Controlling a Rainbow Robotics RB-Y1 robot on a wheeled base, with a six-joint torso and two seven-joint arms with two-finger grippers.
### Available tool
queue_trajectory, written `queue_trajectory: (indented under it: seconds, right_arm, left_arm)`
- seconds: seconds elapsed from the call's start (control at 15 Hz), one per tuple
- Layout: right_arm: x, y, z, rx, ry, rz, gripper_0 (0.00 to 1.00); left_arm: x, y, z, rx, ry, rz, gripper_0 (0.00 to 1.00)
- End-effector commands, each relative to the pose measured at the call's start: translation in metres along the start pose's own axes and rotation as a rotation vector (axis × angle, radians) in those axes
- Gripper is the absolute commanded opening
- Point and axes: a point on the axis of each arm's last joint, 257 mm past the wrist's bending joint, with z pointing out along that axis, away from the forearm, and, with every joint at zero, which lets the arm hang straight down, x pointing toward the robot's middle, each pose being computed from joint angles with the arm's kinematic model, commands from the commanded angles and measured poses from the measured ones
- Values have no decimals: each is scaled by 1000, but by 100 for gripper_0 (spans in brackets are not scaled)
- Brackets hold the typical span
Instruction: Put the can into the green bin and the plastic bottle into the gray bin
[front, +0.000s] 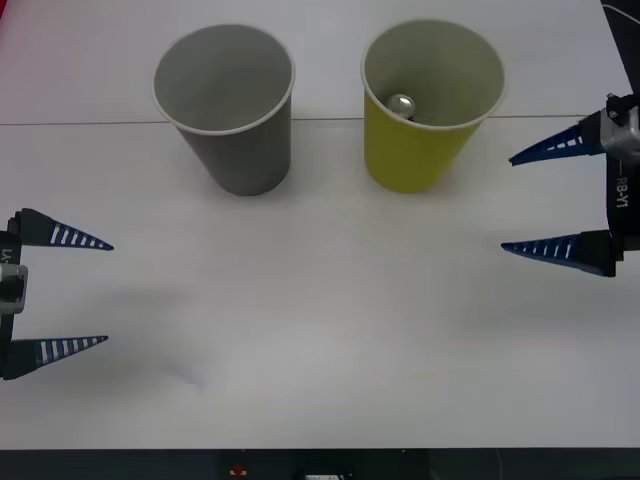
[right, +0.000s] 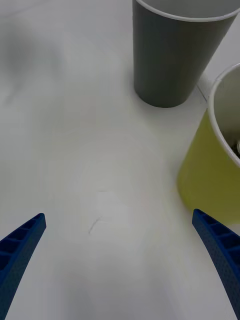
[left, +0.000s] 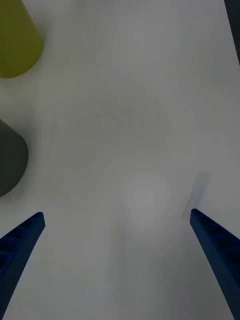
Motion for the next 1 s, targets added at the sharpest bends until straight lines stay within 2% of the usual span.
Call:
queue_trajectory:
  seconds: [0.07,0.27,0.47,1.0]
  right_arm:
    - [5,12,3,14,-10,-12,100]
    - [13,25,5,22,-10,-20,100]
    - [22,41,5,8,10,-27,100]
    - [37,59,7,-11,50,-63,100]
  left_arm:
    - [0,0,0,0,0,0,100]
    - [0,0,0,0,0,0,100]
    - [0,0,0,0,0,0,100]
    - [0,0,0,0,0,0,100]
